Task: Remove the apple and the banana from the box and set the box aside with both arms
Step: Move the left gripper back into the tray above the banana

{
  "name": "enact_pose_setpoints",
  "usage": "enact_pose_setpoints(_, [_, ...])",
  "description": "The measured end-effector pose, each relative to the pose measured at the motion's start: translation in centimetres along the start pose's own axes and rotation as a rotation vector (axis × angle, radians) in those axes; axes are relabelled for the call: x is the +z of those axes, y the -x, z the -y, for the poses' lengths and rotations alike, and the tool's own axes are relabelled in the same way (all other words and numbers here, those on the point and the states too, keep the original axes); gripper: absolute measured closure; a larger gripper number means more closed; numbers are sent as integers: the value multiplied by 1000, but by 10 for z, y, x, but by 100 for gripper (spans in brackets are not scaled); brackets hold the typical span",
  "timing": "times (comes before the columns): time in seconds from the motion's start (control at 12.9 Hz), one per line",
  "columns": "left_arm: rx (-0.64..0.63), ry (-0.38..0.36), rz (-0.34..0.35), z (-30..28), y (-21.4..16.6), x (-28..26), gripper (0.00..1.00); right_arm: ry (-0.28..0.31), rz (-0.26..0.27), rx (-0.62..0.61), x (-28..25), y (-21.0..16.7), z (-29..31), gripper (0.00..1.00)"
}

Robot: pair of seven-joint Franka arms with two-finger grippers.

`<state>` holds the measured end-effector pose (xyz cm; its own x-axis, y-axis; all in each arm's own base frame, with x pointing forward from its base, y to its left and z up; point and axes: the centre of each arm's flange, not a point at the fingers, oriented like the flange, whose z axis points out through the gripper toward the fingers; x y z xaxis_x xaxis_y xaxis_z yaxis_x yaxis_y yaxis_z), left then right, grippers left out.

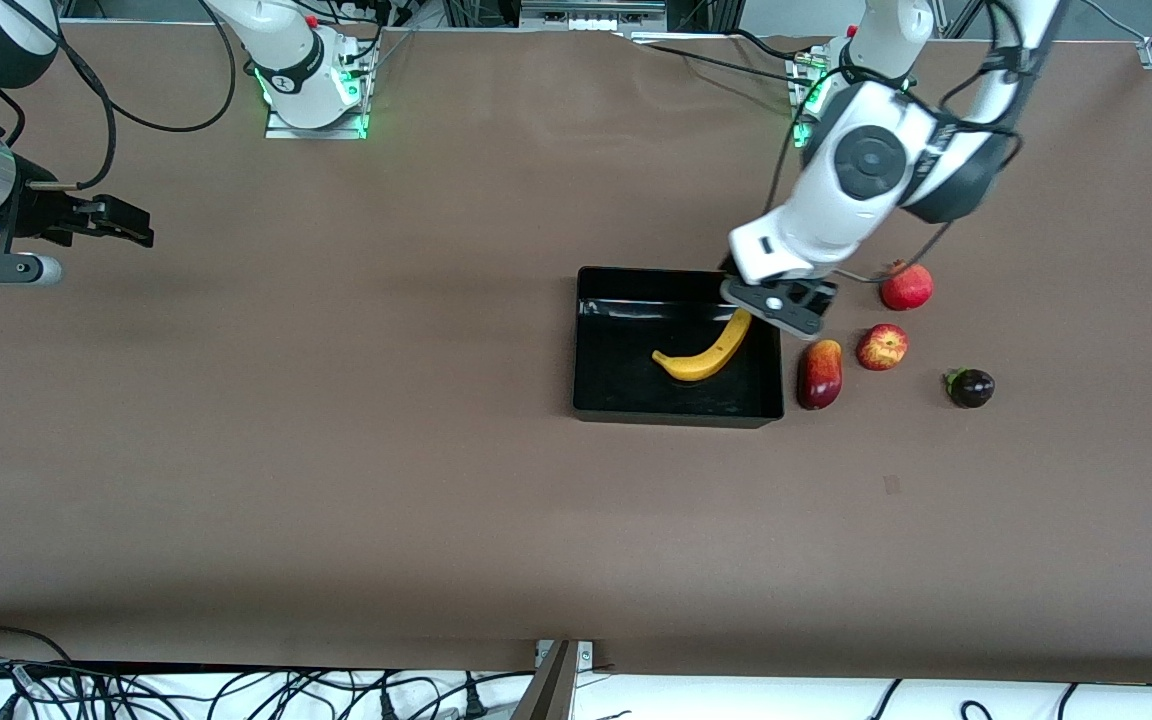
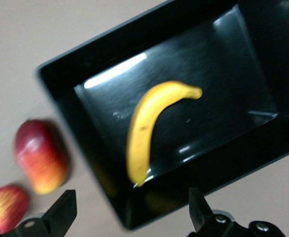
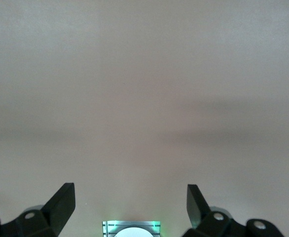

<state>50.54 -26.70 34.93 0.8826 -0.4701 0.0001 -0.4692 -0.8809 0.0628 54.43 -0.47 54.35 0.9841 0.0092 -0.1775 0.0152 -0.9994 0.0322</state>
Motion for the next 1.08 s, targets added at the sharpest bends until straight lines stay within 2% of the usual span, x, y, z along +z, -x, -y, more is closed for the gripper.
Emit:
enact_pose_setpoints(0.23, [80,-3,-8,-12,-11,54,0,0,0,0,0,0,0,0])
enact_pose_setpoints(0.46, [93,22,-7,-15,-20,98,0,0,0,0,0,0,0,0])
enact_pose_setpoints(0.93, [105,7,-2,-3,-23,124,0,0,0,0,0,0,0,0])
enact_pose_setpoints(1.08, [135,-23,-8,3,-23,136,0,0,1,0,0,0,0,0])
